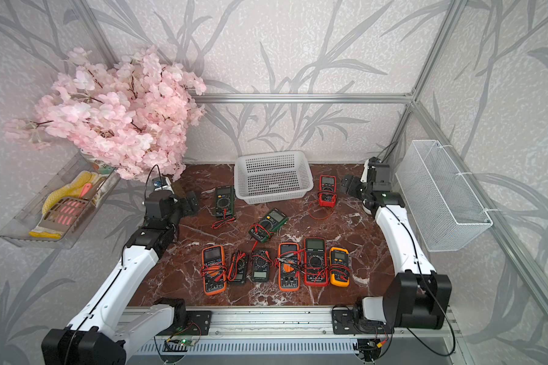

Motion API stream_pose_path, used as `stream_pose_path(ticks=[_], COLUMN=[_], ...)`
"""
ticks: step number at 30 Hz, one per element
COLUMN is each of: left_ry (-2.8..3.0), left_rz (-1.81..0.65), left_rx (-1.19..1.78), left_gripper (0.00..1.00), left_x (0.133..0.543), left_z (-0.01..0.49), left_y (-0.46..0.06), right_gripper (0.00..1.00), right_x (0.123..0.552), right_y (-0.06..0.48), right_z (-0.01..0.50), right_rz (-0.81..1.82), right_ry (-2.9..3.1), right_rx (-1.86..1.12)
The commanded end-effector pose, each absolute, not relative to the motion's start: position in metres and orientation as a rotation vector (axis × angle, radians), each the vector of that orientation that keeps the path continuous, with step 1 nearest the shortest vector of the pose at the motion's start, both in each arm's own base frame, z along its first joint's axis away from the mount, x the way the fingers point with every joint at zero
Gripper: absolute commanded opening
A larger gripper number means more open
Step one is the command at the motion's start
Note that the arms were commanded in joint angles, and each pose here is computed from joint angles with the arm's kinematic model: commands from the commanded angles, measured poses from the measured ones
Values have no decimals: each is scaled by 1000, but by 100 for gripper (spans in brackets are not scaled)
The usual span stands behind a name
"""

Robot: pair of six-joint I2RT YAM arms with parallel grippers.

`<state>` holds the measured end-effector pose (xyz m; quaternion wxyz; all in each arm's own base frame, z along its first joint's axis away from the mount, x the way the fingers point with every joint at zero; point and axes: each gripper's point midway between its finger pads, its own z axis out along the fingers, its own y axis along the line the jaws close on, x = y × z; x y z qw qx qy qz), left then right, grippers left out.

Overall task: Put the multimeter into the basket
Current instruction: Pick up the multimeter from the center of the board.

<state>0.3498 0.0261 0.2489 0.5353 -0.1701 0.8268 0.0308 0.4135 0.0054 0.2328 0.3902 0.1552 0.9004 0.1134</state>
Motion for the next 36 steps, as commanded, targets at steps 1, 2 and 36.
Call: stream_pose_path(ticks=[1, 2, 36], left_ry=[2047, 2059, 2158], left_rz=[25, 14, -113], left_rx=[-417, -413, -223], left_gripper=[100, 100, 100], left_x=[348, 350, 422], left_z=[246, 246, 266], left_y=[15, 11, -63], right_gripper=[99, 99, 99], right_x=[392, 396, 503], right_y=[3, 2, 59], right_z=[202, 200, 107], right_rz=[110, 49, 121], right_ry=[2537, 2556, 2811], right_rx=[396, 387, 284])
